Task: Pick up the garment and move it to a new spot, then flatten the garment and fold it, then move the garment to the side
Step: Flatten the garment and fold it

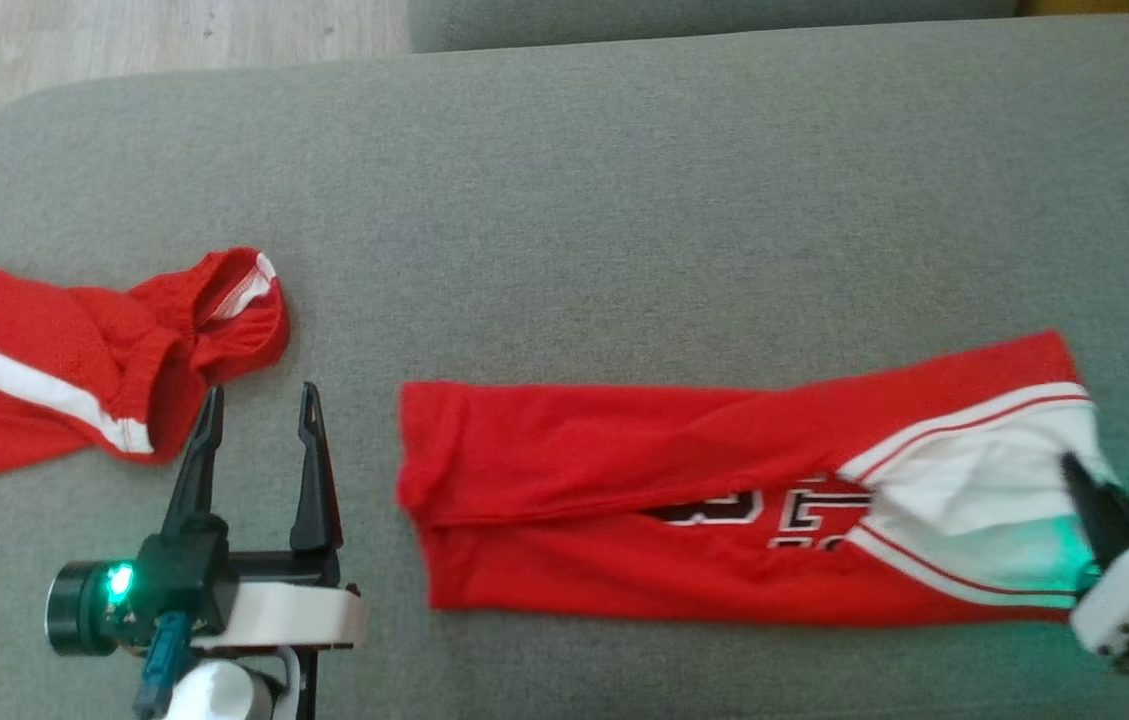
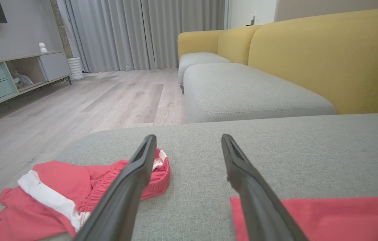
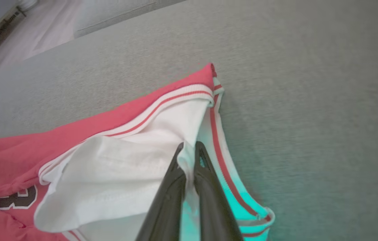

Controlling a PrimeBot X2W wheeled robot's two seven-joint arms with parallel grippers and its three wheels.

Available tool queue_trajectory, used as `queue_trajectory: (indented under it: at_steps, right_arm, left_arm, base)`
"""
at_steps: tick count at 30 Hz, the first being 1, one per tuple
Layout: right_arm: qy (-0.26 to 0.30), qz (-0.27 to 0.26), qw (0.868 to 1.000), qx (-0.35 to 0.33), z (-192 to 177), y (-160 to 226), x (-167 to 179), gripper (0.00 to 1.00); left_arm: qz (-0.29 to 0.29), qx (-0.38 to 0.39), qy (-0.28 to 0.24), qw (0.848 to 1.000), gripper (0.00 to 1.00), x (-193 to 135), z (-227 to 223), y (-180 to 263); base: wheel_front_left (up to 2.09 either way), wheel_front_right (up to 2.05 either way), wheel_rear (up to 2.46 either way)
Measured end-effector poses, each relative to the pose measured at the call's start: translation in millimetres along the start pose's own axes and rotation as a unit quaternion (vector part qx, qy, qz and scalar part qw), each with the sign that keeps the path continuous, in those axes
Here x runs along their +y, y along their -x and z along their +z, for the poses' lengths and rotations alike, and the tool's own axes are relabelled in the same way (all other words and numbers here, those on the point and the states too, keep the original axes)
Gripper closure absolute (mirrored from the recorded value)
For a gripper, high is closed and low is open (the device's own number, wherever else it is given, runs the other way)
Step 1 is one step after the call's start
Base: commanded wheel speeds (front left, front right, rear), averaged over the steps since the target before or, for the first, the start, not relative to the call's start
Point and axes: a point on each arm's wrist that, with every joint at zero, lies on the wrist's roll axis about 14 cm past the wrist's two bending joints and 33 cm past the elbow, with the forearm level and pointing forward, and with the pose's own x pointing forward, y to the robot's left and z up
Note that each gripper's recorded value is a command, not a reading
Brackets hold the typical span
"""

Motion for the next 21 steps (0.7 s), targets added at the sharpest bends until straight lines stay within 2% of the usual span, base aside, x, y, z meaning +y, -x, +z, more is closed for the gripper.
queue_trajectory:
  at_steps: [4, 7, 12, 16, 17, 21]
  right_arm:
    - [0.02, -0.01, 1.0, -0.014, 19, 9, -5, 1.0]
    - [0.045, 0.016, 0.998, -0.032, 40, 14, 20, 1.0]
    - [0.064, 0.121, 0.99, -0.033, 52, 20, 102, 1.0]
    - [0.061, 0.224, 0.972, -0.02, 47, 21, 177, 1.0]
    - [0.061, 0.224, 0.972, -0.02, 47, 21, 177, 1.0]
    - [0.056, 0.321, 0.945, 0.017, 25, 23, 248, 1.0]
  left_arm:
    - [-0.005, -0.005, 0.0, 1.0, 0.0, -3, 3, -1]
    - [-0.007, -0.008, -0.001, 1.0, 0.0, -4, 5, -1]
    - [-0.01, -0.015, -0.001, 1.0, 0.0, -6, 10, 0]
    - [-0.006, -0.016, -0.001, 1.0, 0.0, -3, 11, 2]
    - [-0.006, -0.016, -0.001, 1.0, 0.0, -3, 11, 2]
    - [0.001, -0.011, 0.0, 1.0, 0.0, 1, 8, 5]
  base:
    - [0.0, 0.0, 0.0]
    - [0.0, 0.0, 0.0]
    - [0.0, 0.0, 0.0]
    - [0.0, 0.0, 0.0]
    - [0.0, 0.0, 0.0]
    - [0.0, 0.0, 0.0]
